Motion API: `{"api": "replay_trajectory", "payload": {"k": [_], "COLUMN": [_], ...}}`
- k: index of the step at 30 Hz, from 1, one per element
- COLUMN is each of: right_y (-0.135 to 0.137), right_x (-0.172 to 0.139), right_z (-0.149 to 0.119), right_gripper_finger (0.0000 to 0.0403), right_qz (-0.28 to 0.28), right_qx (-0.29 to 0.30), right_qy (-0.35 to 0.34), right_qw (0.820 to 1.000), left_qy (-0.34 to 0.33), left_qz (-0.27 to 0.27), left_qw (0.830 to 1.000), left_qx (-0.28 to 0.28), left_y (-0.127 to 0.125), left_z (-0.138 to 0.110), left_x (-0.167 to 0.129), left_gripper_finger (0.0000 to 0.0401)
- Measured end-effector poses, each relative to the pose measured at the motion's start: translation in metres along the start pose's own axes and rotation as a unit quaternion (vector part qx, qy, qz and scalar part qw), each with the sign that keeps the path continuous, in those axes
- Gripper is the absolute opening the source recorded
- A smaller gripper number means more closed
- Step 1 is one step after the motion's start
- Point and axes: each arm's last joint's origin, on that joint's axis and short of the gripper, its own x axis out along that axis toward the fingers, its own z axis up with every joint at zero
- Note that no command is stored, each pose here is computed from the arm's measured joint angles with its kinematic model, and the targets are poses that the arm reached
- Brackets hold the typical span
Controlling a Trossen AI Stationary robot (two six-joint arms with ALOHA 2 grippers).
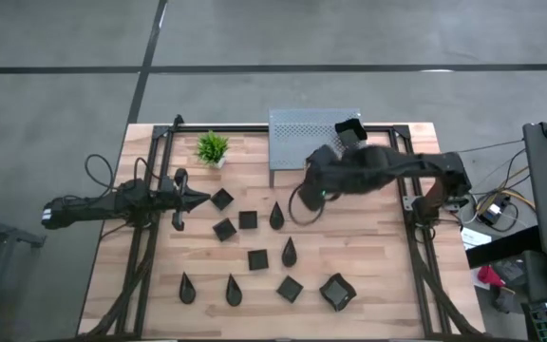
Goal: Pick & Place Mini shaped plates
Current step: Stack the black distorted square plate on top of the black distorted square plate on the shelf
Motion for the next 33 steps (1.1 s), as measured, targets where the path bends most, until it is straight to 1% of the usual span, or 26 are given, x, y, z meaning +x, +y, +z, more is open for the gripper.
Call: {"api": "replay_trajectory", "payload": {"k": [6, 9, 12, 16, 21, 26, 30, 33], "right_y": [-0.031, -0.045, -0.059, -0.077, -0.094, -0.108, -0.113, -0.114], "right_x": [0.002, 0.011, 0.023, 0.039, 0.056, 0.074, 0.089, 0.095], "right_z": [0.034, 0.046, 0.055, 0.064, 0.07, 0.07, 0.065, 0.061], "right_gripper_finger": [0.0008, 0.0008, 0.0008, 0.0008, 0.0008, 0.0008, 0.0008, 0.0008], "right_qz": [-0.021, -0.041, -0.049, -0.074, -0.103, -0.131, -0.142, -0.147], "right_qx": [0.072, 0.086, 0.103, 0.103, 0.112, 0.115, 0.106, 0.095], "right_qy": [-0.021, -0.017, 0.005, 0.025, 0.045, 0.069, 0.104, 0.118], "right_qw": [0.997, 0.995, 0.993, 0.992, 0.987, 0.982, 0.979, 0.977], "left_qy": [0.0, 0.0, 0.0, 0.0, 0.0, 0.0, 0.0, 0.0], "left_qz": [0.0, 0.0, 0.0, 0.0, 0.0, 0.0, 0.0, 0.0], "left_qw": [1.0, 1.0, 1.0, 1.0, 1.0, 1.0, 1.0, 1.0], "left_qx": [0.0, 0.0, 0.0, 0.0, 0.0, 0.0, 0.0, 0.0], "left_y": [0.0, 0.0, 0.0, 0.0, 0.0, 0.0, 0.0, 0.0], "left_z": [0.0, 0.0, 0.0, 0.0, 0.0, 0.0, 0.0, 0.0], "left_x": [0.0, 0.0, 0.0, 0.0, 0.0, 0.0, 0.0, 0.0], "left_gripper_finger": [0.0005, 0.0005, 0.0005, 0.0005, 0.0005, 0.0005, 0.0005, 0.0005]}}
